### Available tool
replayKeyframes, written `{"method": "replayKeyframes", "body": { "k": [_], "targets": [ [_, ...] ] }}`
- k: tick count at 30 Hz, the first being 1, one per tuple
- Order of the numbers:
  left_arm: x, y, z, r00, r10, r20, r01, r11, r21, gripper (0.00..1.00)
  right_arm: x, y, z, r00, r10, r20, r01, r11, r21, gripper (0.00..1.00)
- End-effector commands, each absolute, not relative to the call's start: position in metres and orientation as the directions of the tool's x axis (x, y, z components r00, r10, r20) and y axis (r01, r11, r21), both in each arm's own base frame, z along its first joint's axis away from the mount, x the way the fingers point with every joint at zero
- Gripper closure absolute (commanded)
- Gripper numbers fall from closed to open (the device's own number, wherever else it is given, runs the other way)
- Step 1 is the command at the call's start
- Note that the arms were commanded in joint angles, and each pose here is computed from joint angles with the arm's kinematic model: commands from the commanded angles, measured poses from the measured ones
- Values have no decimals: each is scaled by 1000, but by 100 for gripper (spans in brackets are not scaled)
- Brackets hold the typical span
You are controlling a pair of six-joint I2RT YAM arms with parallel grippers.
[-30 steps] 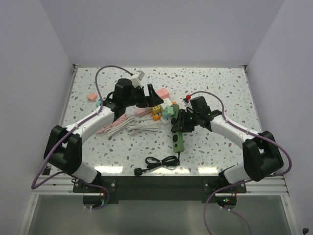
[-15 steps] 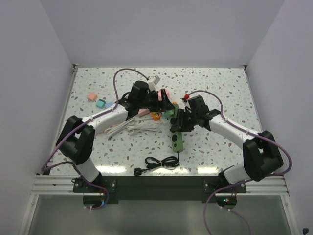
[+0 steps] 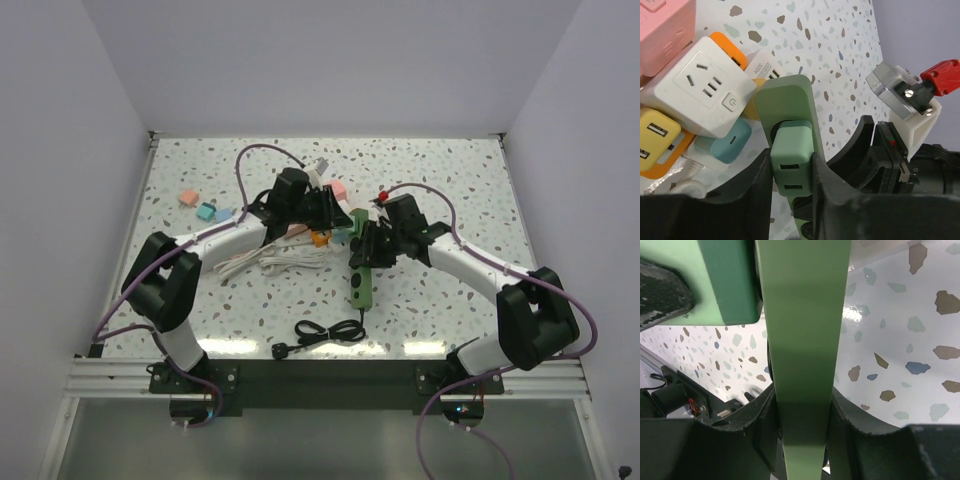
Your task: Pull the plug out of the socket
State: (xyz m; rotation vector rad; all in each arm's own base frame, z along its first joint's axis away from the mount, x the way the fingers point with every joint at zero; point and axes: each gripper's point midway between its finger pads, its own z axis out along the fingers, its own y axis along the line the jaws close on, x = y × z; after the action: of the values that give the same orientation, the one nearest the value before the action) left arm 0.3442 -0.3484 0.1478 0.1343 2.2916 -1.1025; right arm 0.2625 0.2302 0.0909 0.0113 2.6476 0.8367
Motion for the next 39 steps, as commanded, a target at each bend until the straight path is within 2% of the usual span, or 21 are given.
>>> {"method": "replayKeyframes", "body": {
  "k": [1,2,3,4,5,8,11,18,22,25,26,27,28,29,31,35,39],
  "targets": [
    [340,-363,163,-815,-148,-560,382,589,-712,81,284,243,117,-899,145,-413,-141,797,587,100],
    [338,-363,164,-819,-146,-554,379,587,-715,100,281,236,113,-904,151,-400,-112,819,563,100],
    [339,-360,169,-816,-159,-556,374,588,-717,100,281,229,108,-904,182,-386,-60,841,537,100],
    [340,-356,174,-810,-170,-561,372,590,-716,100,290,210,101,-880,226,-419,9,888,459,100],
    [340,-351,178,-808,-177,-561,367,594,-716,100,283,191,91,-887,250,-389,85,915,395,100],
    [345,-314,199,-783,-233,-577,343,612,-713,100,273,144,67,-879,363,-309,287,921,264,100],
    [352,-248,213,-756,-298,-583,288,649,-704,100,265,112,53,-863,425,-272,381,903,200,100],
    [353,-163,236,-688,-355,-633,252,700,-668,100,270,75,63,-845,444,-298,417,896,154,100],
    [364,-120,243,-628,-388,-675,206,753,-625,100,285,68,86,-822,437,-365,404,899,167,100],
    [382,-61,221,-608,-368,-703,59,863,-502,100,296,47,100,-810,409,-420,412,907,89,100],
    [388,-29,206,-613,-380,-692,-57,895,-442,100,295,40,98,-825,391,-407,409,911,45,100],
    [390,-12,198,-619,-348,-704,-84,921,-381,100,299,32,101,-823,387,-416,420,908,14,100],
    [391,2,191,-622,-348,-701,-123,928,-352,100,310,14,113,-793,402,-457,460,888,-18,100],
    [394,29,178,-623,-364,-692,-207,930,-303,100,312,5,114,-791,403,-460,474,879,-47,100],
    [396,49,172,-616,-356,-702,-260,934,-245,100,330,-16,119,-759,432,-487,521,851,-57,100],
    [392,94,144,-641,-350,-683,-392,914,-100,100,361,-45,116,-772,427,-471,542,829,-138,100],
    [388,113,121,-675,-340,-655,-438,899,-16,100,410,-73,106,-815,376,-441,512,824,-243,100]
  ]
}}
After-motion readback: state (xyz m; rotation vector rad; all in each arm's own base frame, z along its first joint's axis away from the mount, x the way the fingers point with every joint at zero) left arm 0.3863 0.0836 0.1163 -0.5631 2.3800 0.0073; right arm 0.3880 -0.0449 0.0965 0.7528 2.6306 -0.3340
